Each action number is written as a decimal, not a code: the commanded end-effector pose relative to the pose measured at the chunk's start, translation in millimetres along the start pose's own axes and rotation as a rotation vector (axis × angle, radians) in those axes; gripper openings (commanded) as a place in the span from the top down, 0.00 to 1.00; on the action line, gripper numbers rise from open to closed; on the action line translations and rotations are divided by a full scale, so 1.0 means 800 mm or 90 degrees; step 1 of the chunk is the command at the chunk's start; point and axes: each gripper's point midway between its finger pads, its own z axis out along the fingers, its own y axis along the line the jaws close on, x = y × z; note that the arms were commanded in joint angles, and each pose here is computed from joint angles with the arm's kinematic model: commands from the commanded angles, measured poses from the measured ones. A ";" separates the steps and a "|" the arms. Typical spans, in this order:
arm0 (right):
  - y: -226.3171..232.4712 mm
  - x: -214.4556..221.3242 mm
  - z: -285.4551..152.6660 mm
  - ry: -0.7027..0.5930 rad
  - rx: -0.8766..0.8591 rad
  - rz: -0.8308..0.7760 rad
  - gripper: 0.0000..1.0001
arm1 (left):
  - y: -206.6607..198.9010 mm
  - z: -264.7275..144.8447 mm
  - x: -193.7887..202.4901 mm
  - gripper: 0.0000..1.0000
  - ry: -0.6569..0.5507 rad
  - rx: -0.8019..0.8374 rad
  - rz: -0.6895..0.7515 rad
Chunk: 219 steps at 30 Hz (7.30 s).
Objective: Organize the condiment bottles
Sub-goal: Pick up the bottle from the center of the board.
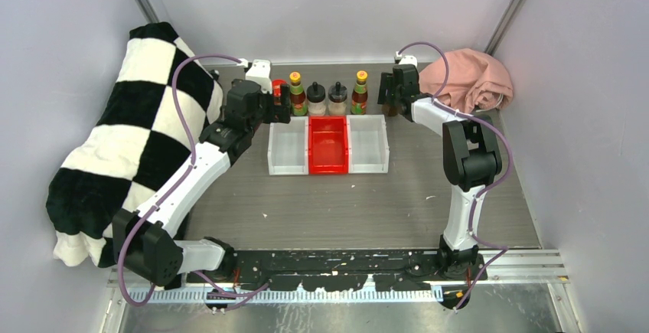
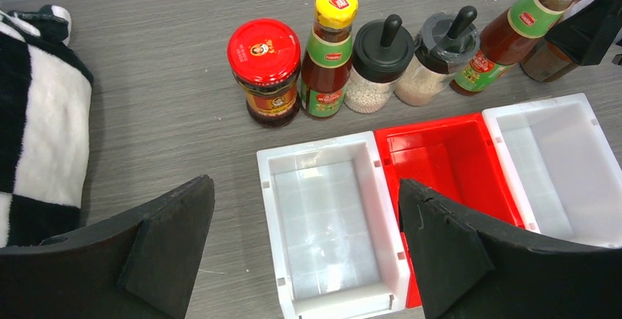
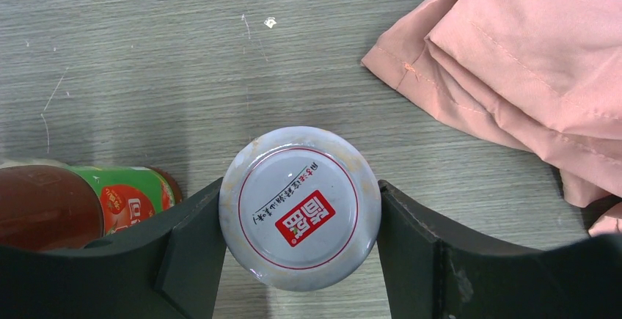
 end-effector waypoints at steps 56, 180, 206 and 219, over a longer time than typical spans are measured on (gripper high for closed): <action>-0.004 -0.044 -0.014 -0.118 0.015 0.013 0.24 | -0.008 -0.005 -0.013 0.04 -0.028 0.008 -0.005; 0.004 -0.111 -0.076 -0.150 0.026 -0.008 0.99 | -0.014 -0.012 -0.012 0.03 -0.032 0.004 0.014; 0.000 -0.132 -0.102 -0.181 0.023 -0.002 0.99 | -0.014 -0.013 -0.013 0.03 -0.033 0.005 0.012; 0.003 -0.146 -0.121 -0.197 0.020 -0.001 0.99 | -0.015 -0.016 -0.014 0.03 -0.035 0.005 0.011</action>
